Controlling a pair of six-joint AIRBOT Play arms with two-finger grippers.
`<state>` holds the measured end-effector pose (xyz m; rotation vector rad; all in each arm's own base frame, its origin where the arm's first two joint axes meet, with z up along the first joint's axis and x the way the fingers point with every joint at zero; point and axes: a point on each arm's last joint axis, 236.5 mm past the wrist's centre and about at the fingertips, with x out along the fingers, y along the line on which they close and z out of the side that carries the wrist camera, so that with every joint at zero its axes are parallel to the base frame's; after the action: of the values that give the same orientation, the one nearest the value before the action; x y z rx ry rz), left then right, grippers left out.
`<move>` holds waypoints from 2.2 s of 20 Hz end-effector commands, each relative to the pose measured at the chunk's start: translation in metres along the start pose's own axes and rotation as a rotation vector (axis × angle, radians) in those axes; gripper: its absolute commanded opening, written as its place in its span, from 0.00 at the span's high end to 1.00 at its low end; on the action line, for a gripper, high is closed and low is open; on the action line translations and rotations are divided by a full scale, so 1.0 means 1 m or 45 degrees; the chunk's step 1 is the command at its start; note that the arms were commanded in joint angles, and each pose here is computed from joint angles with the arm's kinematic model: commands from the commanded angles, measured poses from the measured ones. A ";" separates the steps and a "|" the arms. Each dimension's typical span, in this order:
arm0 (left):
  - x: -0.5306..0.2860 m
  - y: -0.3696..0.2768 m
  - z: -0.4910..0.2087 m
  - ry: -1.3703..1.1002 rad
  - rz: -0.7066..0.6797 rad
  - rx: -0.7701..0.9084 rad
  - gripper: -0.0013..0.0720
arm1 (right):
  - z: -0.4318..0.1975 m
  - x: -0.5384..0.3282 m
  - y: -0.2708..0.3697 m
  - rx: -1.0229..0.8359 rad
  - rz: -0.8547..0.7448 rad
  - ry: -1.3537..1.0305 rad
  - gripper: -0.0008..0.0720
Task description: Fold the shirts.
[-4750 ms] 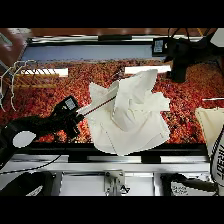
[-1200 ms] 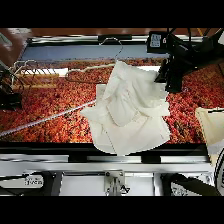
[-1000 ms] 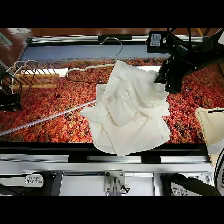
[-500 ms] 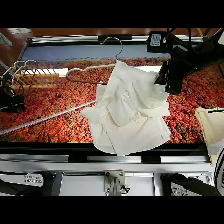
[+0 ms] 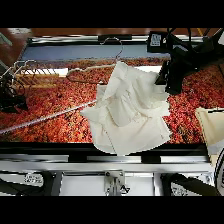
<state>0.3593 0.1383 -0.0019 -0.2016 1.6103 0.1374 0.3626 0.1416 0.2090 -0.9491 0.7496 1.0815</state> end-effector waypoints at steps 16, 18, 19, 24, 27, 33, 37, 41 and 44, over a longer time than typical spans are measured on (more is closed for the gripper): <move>0.003 -0.211 0.005 -0.355 -0.647 0.197 0.20 | -0.005 -0.001 -0.001 0.042 -0.006 0.028 0.89; 0.008 -0.255 -0.018 -0.367 -0.881 0.182 0.20 | -0.002 -0.007 -0.002 0.034 -0.040 0.012 0.89; 0.004 -0.274 -0.022 -0.387 -0.983 0.174 0.20 | 0.003 -0.015 -0.004 0.026 -0.077 -0.010 0.89; -0.017 -0.380 -0.035 -0.430 -1.316 0.205 0.19 | 0.011 -0.036 0.017 0.069 -0.056 -0.045 0.89; -0.024 -0.430 -0.041 -0.423 -1.516 0.147 0.16 | 0.013 -0.037 0.023 0.079 -0.032 -0.058 0.89; -0.021 -0.477 -0.035 -0.428 -1.689 0.109 0.16 | 0.012 -0.037 0.028 0.089 -0.005 -0.050 0.89; -0.011 -0.519 -0.053 -0.428 -1.673 0.248 0.13 | 0.018 -0.038 0.031 0.091 0.010 -0.080 0.89; -0.011 -0.548 -0.064 -0.412 -1.691 0.312 0.00 | 0.019 -0.047 0.034 0.094 -0.015 -0.088 0.89; -0.026 -0.559 -0.061 -0.440 -1.725 0.313 0.45 | 0.018 -0.051 0.035 0.103 -0.034 -0.084 0.89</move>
<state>0.4164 -0.4068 0.0374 -0.9529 0.8938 -0.9871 0.3168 0.1459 0.2490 -0.8507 0.7219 1.0602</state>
